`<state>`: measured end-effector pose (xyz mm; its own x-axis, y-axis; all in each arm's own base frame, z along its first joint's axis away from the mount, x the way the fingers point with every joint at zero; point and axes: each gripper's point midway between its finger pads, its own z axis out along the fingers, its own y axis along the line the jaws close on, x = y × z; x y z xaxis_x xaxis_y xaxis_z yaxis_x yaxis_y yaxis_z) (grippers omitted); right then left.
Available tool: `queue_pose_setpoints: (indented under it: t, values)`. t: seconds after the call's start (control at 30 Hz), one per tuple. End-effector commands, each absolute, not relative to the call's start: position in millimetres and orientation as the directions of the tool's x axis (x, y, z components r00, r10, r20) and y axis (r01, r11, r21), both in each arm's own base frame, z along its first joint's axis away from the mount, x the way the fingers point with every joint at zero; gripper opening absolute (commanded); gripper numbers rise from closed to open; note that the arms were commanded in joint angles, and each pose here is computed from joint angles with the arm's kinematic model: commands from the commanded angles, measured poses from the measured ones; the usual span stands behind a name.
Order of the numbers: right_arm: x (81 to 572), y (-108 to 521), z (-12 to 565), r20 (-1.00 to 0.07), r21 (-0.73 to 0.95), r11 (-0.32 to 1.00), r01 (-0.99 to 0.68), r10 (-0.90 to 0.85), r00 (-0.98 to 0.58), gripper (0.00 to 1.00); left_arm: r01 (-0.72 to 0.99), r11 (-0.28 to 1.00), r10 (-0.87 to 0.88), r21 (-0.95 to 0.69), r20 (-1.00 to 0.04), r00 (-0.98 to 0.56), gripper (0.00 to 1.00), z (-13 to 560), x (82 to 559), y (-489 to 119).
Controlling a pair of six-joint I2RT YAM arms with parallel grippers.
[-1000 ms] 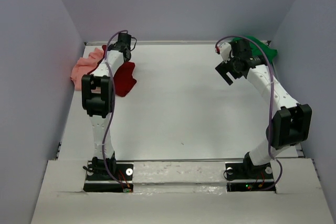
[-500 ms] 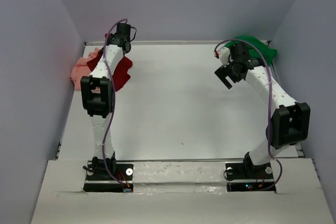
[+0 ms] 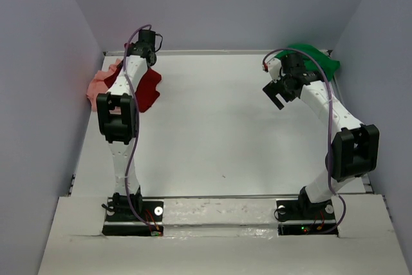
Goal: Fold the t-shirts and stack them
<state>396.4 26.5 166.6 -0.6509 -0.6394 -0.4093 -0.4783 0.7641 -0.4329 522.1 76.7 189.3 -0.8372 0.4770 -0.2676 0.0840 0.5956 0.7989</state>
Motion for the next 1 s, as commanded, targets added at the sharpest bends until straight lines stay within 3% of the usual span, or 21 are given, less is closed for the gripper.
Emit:
queue_pose_setpoints:
  t: [0.0, 0.97]
  values:
    - [399.2, 30.3, 168.1, -0.427, -0.421, 0.774, -0.473, -0.630, -0.649, 0.99, 0.013, 0.611, 0.447, 0.792, -0.332, -0.831, 0.00, 224.6, 517.0, 95.6]
    - [400.6, 32.0, 161.0, -0.412, -0.405, 0.777, -0.481, -0.625, -0.663, 0.99, -0.057, 0.645, 0.421, 0.762, -0.416, -0.806, 0.00, 263.8, 514.4, 104.2]
